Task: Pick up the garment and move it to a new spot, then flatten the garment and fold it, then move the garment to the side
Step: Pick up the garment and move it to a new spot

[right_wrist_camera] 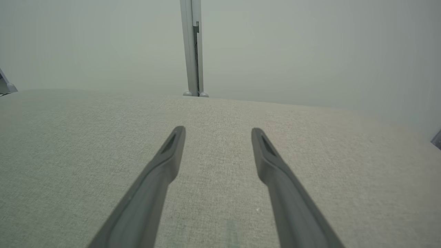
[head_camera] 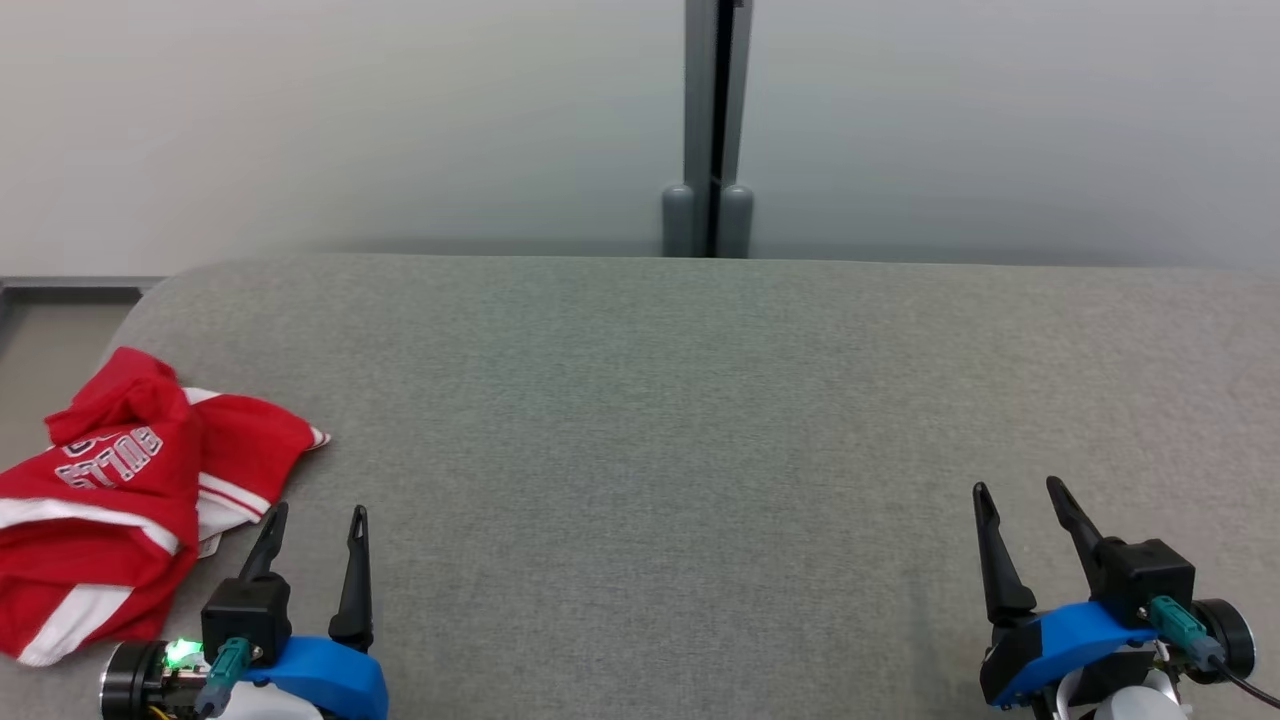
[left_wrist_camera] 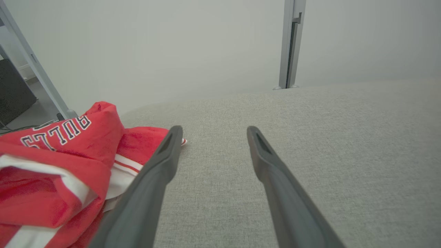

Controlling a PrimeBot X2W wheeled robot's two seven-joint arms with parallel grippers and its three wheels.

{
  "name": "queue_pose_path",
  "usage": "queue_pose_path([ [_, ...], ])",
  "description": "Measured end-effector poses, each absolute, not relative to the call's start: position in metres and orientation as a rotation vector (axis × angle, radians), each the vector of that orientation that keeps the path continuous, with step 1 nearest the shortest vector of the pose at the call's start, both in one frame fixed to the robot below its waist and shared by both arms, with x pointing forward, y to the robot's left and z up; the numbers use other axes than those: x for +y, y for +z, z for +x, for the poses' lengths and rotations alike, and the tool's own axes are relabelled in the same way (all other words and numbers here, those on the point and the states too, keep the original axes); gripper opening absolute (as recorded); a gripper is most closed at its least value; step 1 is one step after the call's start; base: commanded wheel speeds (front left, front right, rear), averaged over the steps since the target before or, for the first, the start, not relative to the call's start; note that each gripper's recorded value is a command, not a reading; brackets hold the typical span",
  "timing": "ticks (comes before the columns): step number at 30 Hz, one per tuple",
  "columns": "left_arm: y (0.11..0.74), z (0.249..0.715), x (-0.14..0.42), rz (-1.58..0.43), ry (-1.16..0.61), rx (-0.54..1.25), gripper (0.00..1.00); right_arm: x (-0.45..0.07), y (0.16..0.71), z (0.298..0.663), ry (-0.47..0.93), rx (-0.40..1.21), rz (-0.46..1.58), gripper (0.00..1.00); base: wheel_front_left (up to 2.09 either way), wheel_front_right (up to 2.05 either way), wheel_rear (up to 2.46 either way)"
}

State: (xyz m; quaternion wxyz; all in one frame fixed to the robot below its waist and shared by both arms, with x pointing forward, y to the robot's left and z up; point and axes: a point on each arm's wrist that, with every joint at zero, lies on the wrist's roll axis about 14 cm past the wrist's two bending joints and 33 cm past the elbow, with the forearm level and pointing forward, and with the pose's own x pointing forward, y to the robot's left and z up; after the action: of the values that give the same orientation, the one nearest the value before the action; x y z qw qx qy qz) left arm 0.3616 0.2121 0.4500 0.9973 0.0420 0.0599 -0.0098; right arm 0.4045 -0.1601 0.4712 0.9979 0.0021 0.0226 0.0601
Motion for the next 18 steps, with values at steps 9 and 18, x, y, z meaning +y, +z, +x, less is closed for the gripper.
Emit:
queue_pose_path([
  [9, 0.448, 0.326, 0.274, 0.071, 0.178, 0.139, 1.0, -0.085, 0.469, 0.426, 0.327, 0.052, 0.004, 1.0, 0.0, 0.0, 0.0],
  [18, 0.447, 0.282, 0.327, 0.067, 0.369, 0.16, 1.0, -0.012, 0.459, 0.433, 0.519, 0.077, 0.015, 1.0, 0.0, 0.0, 0.0],
])
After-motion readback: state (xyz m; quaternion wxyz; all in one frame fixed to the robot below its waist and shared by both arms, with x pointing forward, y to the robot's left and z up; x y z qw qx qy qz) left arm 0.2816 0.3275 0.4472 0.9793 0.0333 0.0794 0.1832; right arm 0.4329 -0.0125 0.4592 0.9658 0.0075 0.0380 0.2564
